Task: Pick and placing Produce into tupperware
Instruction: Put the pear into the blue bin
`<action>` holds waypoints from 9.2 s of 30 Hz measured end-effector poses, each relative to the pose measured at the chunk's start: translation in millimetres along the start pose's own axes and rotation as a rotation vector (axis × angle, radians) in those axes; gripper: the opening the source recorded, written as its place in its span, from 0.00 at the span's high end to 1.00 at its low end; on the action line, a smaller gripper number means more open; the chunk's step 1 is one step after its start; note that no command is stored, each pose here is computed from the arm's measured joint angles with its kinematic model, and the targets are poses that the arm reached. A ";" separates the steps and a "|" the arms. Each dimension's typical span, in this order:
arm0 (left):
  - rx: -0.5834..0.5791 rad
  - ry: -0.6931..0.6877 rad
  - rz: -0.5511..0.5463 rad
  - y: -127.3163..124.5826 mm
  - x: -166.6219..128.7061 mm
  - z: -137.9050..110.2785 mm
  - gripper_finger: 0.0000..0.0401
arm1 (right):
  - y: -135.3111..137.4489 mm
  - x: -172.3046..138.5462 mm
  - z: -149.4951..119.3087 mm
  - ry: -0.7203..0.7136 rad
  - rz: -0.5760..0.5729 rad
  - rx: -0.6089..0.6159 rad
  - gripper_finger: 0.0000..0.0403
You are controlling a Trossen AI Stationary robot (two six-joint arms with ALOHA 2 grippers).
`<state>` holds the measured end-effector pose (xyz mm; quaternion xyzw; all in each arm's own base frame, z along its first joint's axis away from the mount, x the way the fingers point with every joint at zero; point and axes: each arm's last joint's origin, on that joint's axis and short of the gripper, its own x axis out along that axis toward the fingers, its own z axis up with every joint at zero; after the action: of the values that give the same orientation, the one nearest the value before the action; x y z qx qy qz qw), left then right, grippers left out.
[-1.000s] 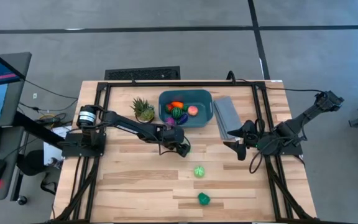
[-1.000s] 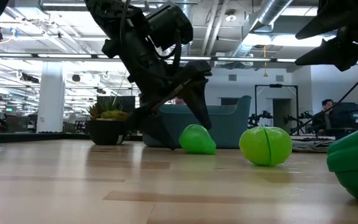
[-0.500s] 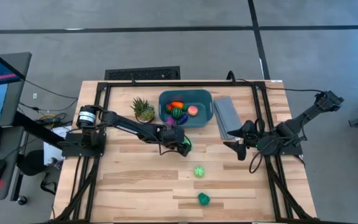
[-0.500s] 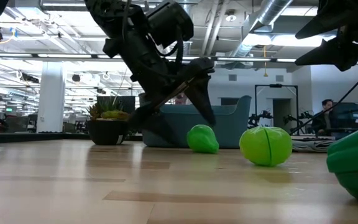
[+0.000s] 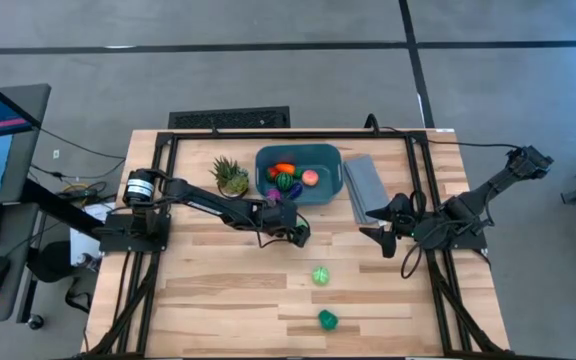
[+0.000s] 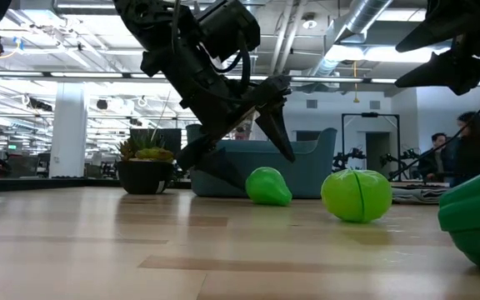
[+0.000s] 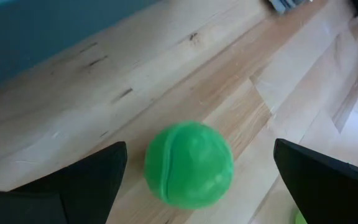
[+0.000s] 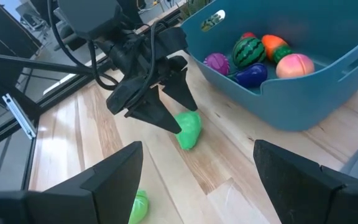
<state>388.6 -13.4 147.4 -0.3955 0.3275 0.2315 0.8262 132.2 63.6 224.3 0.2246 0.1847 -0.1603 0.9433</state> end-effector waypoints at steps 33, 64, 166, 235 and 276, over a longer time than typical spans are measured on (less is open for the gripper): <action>0.437 0.073 0.077 -28.1 -17.1 18.3 0.01 | 0.2 0.0 0.3 -0.003 0.001 0.001 0.18; 0.999 0.265 0.151 -51.9 38.1 12.8 0.01 | 3.6 2.2 -2.2 0.042 0.038 0.050 0.18; 0.847 0.389 0.131 -49.5 33.7 19.3 0.14 | 2.6 2.2 -3.0 0.049 0.031 0.042 0.18; 0.896 0.373 0.115 -53.4 32.5 17.7 0.37 | 2.7 2.2 -3.0 0.052 0.033 0.043 0.18; 0.909 0.223 0.065 -106.2 -25.5 51.4 0.38 | 2.4 2.2 -4.0 0.069 0.039 0.037 0.18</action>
<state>457.9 -36.7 243.5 -0.0055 0.4949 0.0463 0.8677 133.9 67.1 220.9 0.2508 0.2099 -0.1374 0.9350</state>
